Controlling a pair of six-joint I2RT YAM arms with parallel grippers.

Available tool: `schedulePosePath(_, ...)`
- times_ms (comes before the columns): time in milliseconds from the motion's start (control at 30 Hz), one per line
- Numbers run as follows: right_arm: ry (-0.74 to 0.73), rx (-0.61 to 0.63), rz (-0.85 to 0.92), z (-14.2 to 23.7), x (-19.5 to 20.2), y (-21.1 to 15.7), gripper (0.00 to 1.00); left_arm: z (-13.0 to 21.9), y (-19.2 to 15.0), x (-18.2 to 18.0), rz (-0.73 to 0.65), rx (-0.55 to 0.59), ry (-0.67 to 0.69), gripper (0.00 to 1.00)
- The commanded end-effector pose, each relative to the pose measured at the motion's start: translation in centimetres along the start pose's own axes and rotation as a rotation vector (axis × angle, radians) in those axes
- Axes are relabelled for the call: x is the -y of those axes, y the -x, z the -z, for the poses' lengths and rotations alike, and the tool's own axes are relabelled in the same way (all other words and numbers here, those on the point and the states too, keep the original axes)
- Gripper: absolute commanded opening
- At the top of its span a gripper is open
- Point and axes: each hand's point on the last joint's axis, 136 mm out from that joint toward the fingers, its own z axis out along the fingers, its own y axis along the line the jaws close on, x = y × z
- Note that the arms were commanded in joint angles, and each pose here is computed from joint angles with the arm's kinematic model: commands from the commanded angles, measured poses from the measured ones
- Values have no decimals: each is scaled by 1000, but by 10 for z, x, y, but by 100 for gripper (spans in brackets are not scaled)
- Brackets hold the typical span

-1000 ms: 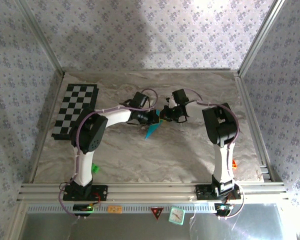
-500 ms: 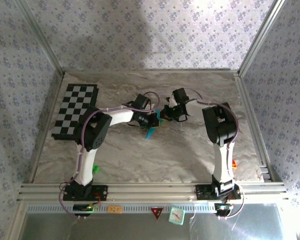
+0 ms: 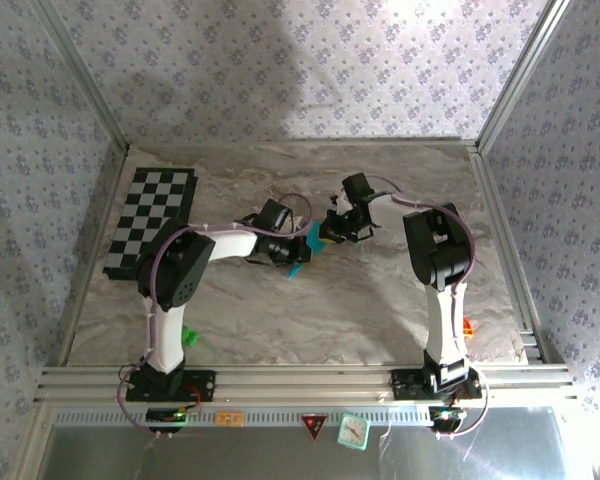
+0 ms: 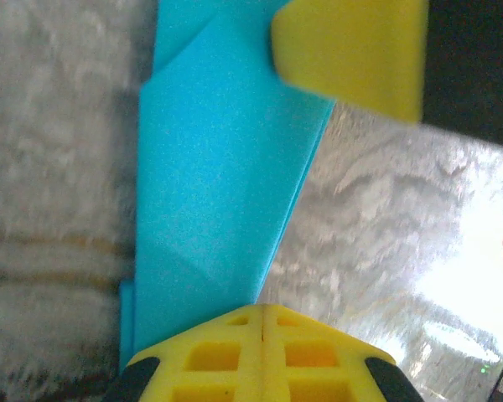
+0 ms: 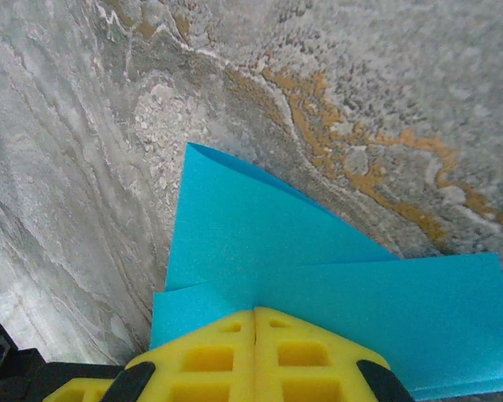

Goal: Fold a paper plane with a square sheet of paper (pick it up from the middle)

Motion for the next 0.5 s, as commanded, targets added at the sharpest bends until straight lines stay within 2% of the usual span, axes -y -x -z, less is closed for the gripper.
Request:
schedulePosePath(0,-207,-60,-74,-15,63,-18,0,7,-63,-32,96,-182,100,0)
schedulePosePath(467,-225,-72,-67,-14,65,-15,0,30,-95,-50,144,-186,137,4)
